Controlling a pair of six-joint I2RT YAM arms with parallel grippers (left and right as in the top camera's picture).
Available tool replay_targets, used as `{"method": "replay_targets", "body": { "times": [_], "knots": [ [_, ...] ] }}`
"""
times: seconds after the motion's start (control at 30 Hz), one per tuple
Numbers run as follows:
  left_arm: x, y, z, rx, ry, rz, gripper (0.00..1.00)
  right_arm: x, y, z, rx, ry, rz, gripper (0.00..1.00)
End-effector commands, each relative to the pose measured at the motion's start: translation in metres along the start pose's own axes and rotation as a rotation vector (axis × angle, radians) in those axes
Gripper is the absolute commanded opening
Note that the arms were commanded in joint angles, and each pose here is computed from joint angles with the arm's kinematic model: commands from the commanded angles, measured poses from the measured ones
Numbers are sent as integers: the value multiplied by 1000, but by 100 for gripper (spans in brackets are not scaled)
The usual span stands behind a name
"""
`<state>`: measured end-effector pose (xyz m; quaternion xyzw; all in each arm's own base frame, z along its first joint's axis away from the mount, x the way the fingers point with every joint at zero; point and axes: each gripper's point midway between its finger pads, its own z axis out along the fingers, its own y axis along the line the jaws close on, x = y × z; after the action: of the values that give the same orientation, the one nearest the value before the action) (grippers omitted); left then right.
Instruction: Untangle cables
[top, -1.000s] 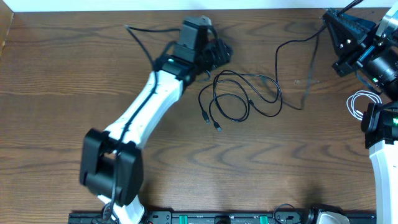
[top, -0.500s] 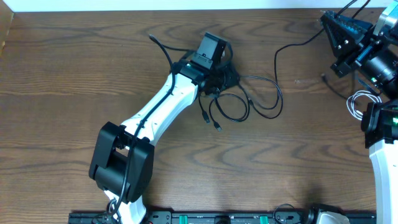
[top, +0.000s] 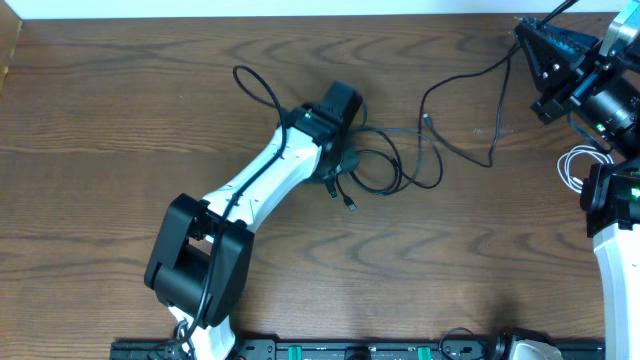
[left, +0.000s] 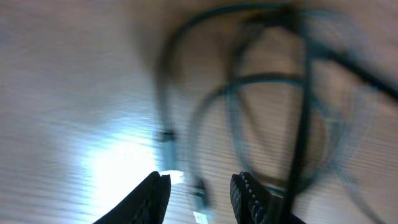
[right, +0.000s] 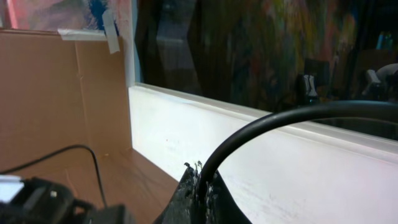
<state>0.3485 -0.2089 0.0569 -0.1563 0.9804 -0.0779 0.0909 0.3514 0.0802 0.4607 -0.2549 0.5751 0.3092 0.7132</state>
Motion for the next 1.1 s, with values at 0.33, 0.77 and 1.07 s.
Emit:
{"method": "replay_targets", "body": {
  "times": [0.33,0.77,1.07],
  "knots": [
    [-10,112,1,-473,-147,33,39,-1,-1,0,5,3,11,1],
    [10,70,-5,-87,143,-115,62,0,0,0,-1,7,14,1],
    [-36,40,-63,313,108,-244,74,0,0,0,-1,7,14,1]
  ]
}}
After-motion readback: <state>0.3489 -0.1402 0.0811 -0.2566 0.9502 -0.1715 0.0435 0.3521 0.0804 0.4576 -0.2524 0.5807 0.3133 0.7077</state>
